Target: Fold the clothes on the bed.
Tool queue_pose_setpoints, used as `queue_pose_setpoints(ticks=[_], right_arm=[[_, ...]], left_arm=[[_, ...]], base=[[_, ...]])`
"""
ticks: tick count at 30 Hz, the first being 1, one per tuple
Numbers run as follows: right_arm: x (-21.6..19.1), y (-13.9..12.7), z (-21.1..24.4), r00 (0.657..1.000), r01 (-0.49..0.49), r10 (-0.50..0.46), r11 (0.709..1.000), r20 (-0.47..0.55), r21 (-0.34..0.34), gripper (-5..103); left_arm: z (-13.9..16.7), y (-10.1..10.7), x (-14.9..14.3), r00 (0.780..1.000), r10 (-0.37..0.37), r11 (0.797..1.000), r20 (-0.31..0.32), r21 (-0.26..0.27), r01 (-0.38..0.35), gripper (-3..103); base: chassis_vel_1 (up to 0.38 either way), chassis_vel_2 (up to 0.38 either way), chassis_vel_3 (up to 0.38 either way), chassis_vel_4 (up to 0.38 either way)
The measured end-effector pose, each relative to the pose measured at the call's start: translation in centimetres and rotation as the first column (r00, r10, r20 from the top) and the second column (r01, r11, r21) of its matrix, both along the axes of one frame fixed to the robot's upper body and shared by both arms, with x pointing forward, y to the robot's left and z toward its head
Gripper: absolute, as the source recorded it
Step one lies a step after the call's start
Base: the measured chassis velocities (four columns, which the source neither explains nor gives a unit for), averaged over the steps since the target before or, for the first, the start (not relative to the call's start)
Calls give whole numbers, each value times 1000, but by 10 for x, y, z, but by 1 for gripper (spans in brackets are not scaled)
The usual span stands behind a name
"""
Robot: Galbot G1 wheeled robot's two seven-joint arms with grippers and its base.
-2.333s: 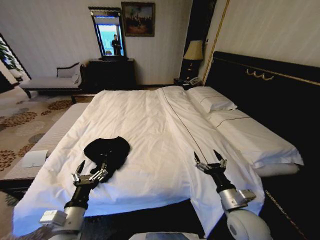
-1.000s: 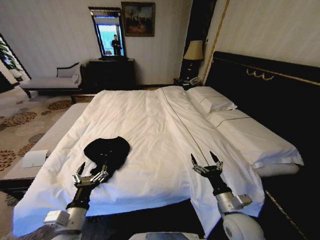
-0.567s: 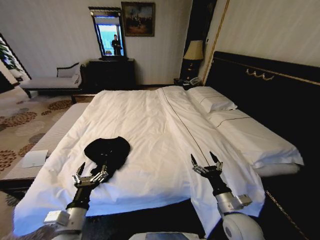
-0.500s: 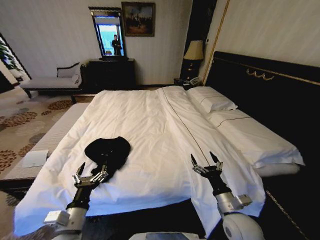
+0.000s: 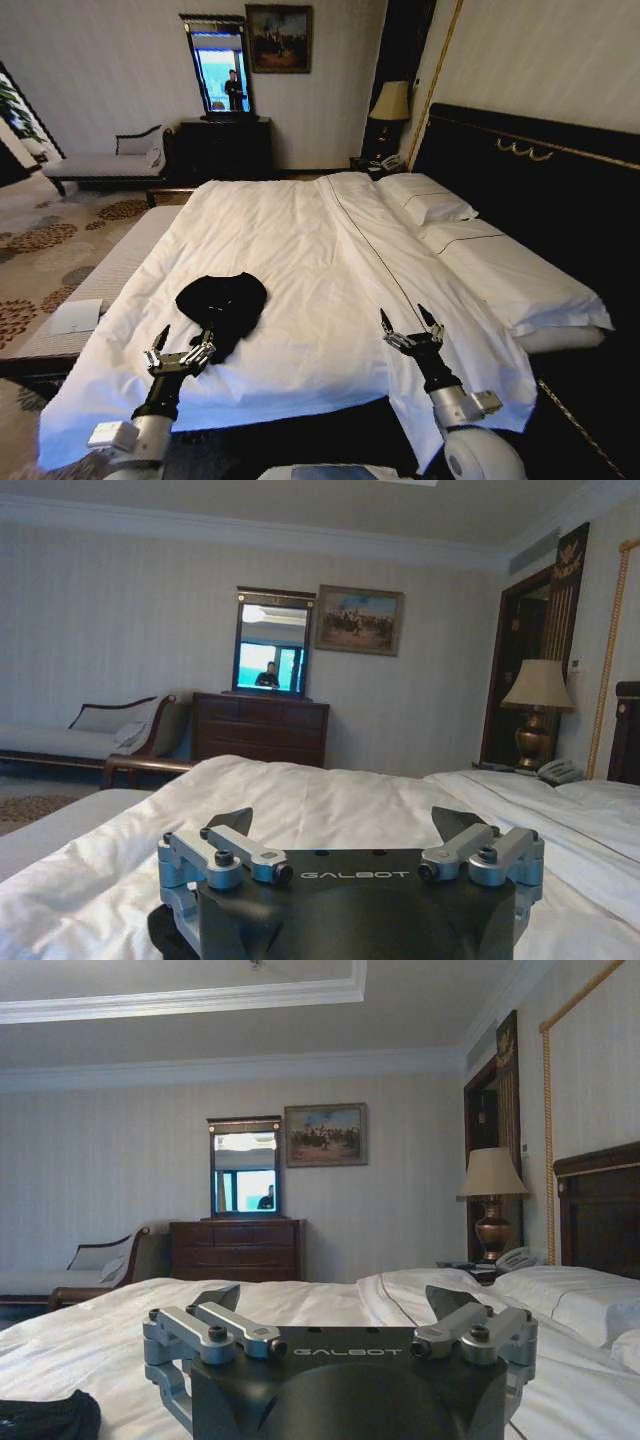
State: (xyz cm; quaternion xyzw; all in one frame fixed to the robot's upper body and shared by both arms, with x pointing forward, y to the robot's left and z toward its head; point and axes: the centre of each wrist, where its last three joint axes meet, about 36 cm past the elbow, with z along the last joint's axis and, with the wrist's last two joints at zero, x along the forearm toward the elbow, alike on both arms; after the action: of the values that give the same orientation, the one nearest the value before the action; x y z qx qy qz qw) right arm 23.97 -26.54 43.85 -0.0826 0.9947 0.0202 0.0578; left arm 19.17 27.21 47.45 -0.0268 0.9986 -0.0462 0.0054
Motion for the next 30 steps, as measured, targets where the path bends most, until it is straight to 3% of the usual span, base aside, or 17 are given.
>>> queue_pose_setpoints(ticks=[30], right_arm=[[0, 2, -4, 1000, -7, 7, 1000, 1, 2, 100]], left_arm=[[0, 1, 1, 1000, -4, 1000, -2, 6, 4, 100]], base=[[66, 83, -67, -90]])
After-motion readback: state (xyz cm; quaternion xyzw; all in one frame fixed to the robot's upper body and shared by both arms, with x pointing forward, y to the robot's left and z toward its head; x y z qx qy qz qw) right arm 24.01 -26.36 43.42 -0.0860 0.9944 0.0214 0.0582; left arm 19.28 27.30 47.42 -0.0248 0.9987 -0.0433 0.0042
